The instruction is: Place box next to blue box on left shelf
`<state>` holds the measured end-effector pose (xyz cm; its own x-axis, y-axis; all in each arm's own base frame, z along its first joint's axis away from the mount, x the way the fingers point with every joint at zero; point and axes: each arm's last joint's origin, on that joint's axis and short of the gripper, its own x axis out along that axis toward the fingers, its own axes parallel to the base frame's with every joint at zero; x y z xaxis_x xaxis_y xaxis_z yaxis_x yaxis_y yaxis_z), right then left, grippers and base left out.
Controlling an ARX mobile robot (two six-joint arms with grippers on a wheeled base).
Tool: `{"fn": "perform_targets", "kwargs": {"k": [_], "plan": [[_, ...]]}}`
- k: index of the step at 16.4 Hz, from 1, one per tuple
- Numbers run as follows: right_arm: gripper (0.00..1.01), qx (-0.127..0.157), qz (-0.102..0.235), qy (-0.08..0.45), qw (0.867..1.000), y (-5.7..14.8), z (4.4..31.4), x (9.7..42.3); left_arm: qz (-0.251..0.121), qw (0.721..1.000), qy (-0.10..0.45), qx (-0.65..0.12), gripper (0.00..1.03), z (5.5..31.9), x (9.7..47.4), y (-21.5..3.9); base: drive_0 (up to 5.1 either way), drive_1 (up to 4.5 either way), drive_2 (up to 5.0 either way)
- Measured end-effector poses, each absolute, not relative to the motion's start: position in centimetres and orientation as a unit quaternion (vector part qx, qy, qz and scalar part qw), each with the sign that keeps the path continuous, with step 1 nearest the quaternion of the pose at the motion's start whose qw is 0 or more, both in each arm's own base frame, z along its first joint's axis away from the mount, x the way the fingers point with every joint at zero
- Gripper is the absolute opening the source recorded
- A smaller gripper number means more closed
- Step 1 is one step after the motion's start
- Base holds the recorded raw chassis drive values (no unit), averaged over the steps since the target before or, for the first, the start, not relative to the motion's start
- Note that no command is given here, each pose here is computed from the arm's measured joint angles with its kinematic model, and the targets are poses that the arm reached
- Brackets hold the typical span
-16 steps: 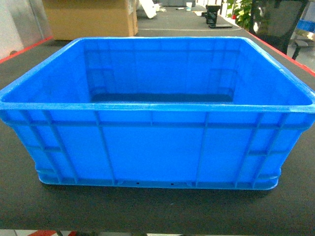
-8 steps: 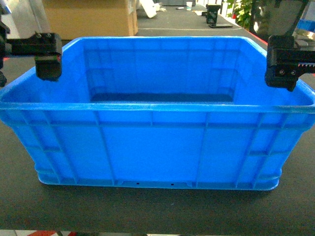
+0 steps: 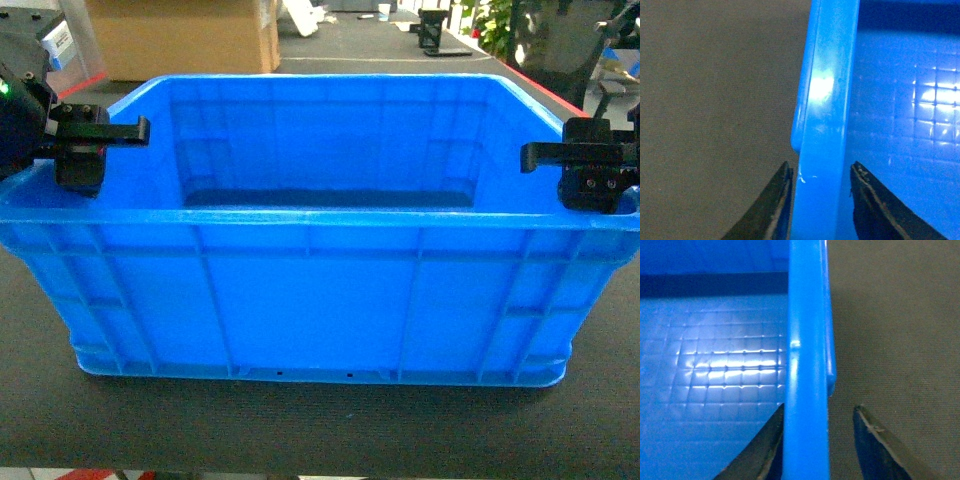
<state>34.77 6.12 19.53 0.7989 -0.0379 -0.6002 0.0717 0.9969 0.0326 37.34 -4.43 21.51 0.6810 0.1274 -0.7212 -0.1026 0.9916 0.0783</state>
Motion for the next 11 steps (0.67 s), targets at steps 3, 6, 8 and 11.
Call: {"fn": "perform_targets", "kwargs": {"k": [3,6,8,11], "plan": [[0.12,0.032,-0.021,0.314,0.949,6.4,19.7,34.8,0.048,0.914,0.403,0.015,0.13,21.7,37.1,-4.5,0.0,0.00,0.0],[0.11,0.035,-0.016,0.310,0.950,6.4,20.0,34.7,0.046,0.920,0.389,0.019,0.12,22.1,36.6,-4.7,0.0,0.00,0.0],[0.11,0.032,-0.022,0.307,0.951,6.3,20.7,33.1,0.049,0.926,0.374,0.030,0.12,22.6,34.6,-5.4,0.0,0.00,0.0],[0.11,0.028,-0.026,0.259,0.965,6.4,23.6,29.6,0.060,0.949,0.306,0.044,0.12,25.2,30.3,-6.3,0.0,0.00,0.0]]}}
